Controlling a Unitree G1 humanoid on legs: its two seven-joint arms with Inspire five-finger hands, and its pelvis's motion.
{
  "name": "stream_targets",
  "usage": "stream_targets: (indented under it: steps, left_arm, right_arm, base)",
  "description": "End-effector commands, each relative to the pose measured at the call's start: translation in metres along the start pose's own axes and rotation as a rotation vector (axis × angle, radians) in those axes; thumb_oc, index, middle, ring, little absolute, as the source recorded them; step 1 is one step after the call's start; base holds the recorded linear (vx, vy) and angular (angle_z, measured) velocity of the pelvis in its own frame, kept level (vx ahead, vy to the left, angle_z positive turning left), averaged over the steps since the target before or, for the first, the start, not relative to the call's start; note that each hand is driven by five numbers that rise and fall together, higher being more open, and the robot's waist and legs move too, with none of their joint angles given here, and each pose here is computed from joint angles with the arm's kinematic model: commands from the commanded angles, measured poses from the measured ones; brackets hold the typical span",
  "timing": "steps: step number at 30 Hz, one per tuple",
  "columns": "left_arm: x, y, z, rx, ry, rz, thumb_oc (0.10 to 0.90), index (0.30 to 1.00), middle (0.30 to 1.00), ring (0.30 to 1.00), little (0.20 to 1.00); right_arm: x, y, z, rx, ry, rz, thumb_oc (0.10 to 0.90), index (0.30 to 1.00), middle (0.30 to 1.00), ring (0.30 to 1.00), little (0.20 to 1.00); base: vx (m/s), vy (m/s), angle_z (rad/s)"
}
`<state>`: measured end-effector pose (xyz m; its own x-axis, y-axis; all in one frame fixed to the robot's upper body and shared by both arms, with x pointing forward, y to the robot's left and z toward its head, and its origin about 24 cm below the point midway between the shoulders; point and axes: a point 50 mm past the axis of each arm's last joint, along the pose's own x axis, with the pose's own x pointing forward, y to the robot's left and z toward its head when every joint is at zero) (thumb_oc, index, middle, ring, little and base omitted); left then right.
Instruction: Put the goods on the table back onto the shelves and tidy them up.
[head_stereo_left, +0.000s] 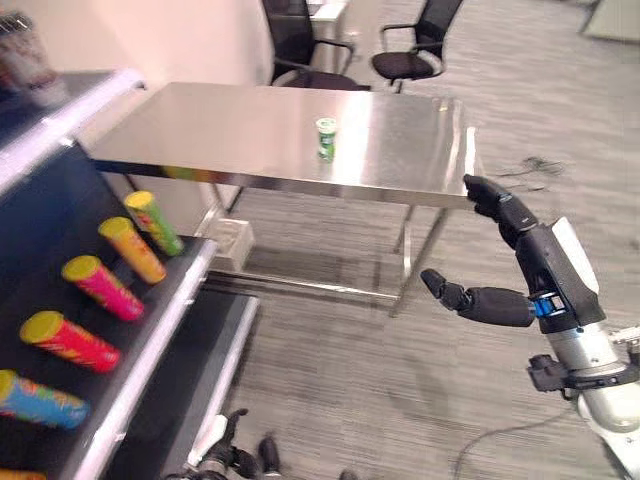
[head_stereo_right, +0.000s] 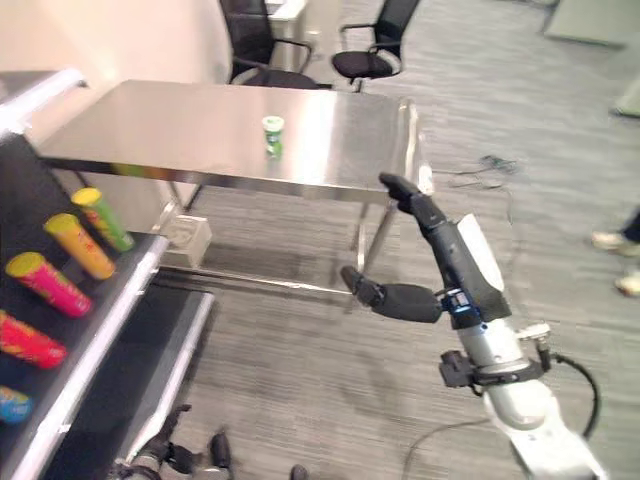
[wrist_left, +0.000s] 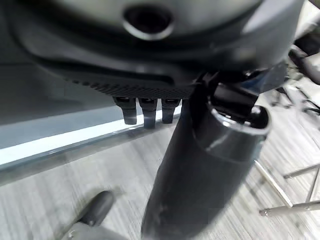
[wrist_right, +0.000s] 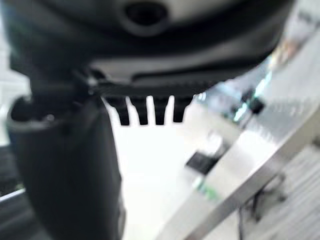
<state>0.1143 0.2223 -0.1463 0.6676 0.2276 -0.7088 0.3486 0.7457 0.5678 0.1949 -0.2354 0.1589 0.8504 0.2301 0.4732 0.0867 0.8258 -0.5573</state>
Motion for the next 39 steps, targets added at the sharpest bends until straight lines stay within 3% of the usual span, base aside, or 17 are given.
stream_targets:
  steps: [1, 4, 13, 20, 22, 29, 33, 39]
  left_arm:
    - [0.008, 0.006, 0.035, 0.02, -0.151, 0.014, 0.8, 0.9, 0.9, 0.9, 0.9]
    - [0.012, 0.005, 0.05, 0.034, -0.202, -0.017, 0.8, 0.9, 0.9, 0.9, 0.9]
    - [0.011, -0.004, 0.073, 0.197, -0.346, -0.141, 0.8, 0.9, 0.9, 0.9, 0.9]
    - [0.012, 0.002, 0.048, 0.054, -0.19, -0.048, 0.8, 0.9, 0.9, 0.9, 0.9]
    - [0.008, -0.01, 0.048, 0.017, -0.184, -0.076, 0.8, 0.9, 0.9, 0.9, 0.9]
    - [0.005, -0.014, 0.057, 0.151, -0.273, -0.121, 0.8, 0.9, 0.9, 0.9, 0.9]
    - [0.006, -0.015, 0.065, 0.137, -0.291, -0.118, 0.8, 0.9, 0.9, 0.9, 0.9]
    - [0.007, -0.02, 0.064, 0.143, -0.268, -0.137, 0.8, 0.9, 0.9, 0.9, 0.9]
  right_arm:
    - [0.021, -0.016, 0.047, -0.068, -0.302, -0.133, 0.8, 0.9, 0.9, 0.9, 0.9]
    - [0.029, -0.014, 0.051, -0.147, -0.329, -0.148, 0.8, 0.9, 0.9, 0.9, 0.9]
    - [0.041, -0.021, 0.05, -0.166, -0.341, -0.225, 0.8, 0.9, 0.9, 0.9, 0.9]
    - [0.034, -0.016, 0.047, -0.169, -0.311, -0.207, 0.8, 0.9, 0.9, 0.9, 0.9]
    - [0.036, -0.019, 0.052, -0.198, -0.341, -0.197, 0.8, 0.9, 0.9, 0.9, 0.9]
    - [0.032, -0.022, 0.047, -0.147, -0.303, -0.177, 0.8, 0.9, 0.9, 0.9, 0.9]
    - [0.027, -0.018, 0.041, -0.061, -0.254, -0.115, 0.8, 0.9, 0.9, 0.9, 0.9]
    - [0.029, -0.021, 0.033, -0.012, -0.229, -0.155, 0.8, 0.9, 0.9, 0.9, 0.9]
  base:
    - [0.22, 0.144, -0.7]
    - [0.23, 0.147, -0.31]
    - [0.27, -0.135, 0.05]
    - [0.29, -0.318, 0.28]
    - [0.22, -0.419, -0.13]
    - [0.15, -0.296, 0.24]
    - [0.1, -0.04, 0.35]
    - [0.21, 0.079, 0.37]
